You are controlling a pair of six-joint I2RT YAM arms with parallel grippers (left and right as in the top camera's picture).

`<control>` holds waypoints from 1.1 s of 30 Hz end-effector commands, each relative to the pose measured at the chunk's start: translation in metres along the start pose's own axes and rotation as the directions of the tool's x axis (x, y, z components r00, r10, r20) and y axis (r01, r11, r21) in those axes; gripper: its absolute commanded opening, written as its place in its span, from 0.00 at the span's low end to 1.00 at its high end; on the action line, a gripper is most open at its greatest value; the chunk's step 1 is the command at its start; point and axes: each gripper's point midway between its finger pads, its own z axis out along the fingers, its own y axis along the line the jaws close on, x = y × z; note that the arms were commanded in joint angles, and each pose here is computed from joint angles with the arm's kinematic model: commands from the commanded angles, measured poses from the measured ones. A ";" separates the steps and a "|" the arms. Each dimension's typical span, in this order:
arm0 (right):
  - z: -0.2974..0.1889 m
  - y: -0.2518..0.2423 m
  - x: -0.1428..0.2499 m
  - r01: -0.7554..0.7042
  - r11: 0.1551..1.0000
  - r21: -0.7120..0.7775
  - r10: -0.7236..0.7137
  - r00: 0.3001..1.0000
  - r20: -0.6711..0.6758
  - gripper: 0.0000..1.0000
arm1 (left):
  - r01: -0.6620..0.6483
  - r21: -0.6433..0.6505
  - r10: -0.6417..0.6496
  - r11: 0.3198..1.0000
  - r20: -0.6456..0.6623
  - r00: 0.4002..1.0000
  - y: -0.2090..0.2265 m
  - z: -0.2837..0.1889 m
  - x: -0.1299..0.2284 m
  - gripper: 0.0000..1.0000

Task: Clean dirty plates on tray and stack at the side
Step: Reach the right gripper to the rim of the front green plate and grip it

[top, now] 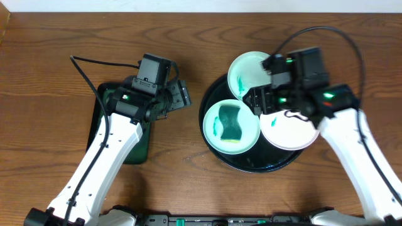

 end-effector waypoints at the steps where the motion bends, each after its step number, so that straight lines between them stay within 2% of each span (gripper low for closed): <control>1: 0.029 -0.043 0.017 -0.002 0.975 0.223 0.020 0.997 -0.078 0.36 | -0.013 0.000 0.013 1.000 -0.015 1.000 0.001 0.002 0.001 0.78; 2: 0.038 -0.050 0.023 -0.023 0.969 0.248 0.049 0.994 -0.099 0.35 | -0.012 -0.002 0.012 1.000 -0.018 1.000 0.001 0.002 0.002 0.78; 5: 0.055 -0.060 0.031 -0.045 0.966 0.254 0.084 0.986 -0.143 0.42 | -0.012 -0.007 0.012 1.000 -0.027 1.000 0.003 0.002 0.004 0.78; 9: 0.078 -0.062 0.042 0.072 0.978 0.194 -0.026 0.972 -0.234 0.53 | -0.011 -0.015 0.011 1.000 -0.042 0.999 0.005 0.002 0.008 0.78; 11: 0.088 -0.063 0.049 0.079 0.981 0.176 -0.030 0.963 -0.266 0.51 | -0.012 -0.012 0.012 1.000 -0.045 0.999 0.004 0.003 0.009 0.78; 17: 0.125 -0.066 0.059 0.058 0.990 0.125 -0.017 0.951 -0.308 0.36 | -0.011 -0.003 0.011 1.000 -0.086 0.996 0.005 0.012 0.020 0.78; 25: 0.135 -0.066 0.053 0.144 0.986 0.084 -0.114 0.950 -0.291 0.39 | -0.031 -0.001 0.031 1.000 -0.112 0.993 0.000 0.021 0.027 0.78; 33: 0.135 -0.079 0.064 0.123 0.987 0.099 -0.084 0.939 -0.334 0.36 | -0.057 0.022 0.059 0.998 -0.105 0.993 -0.011 0.023 0.029 0.78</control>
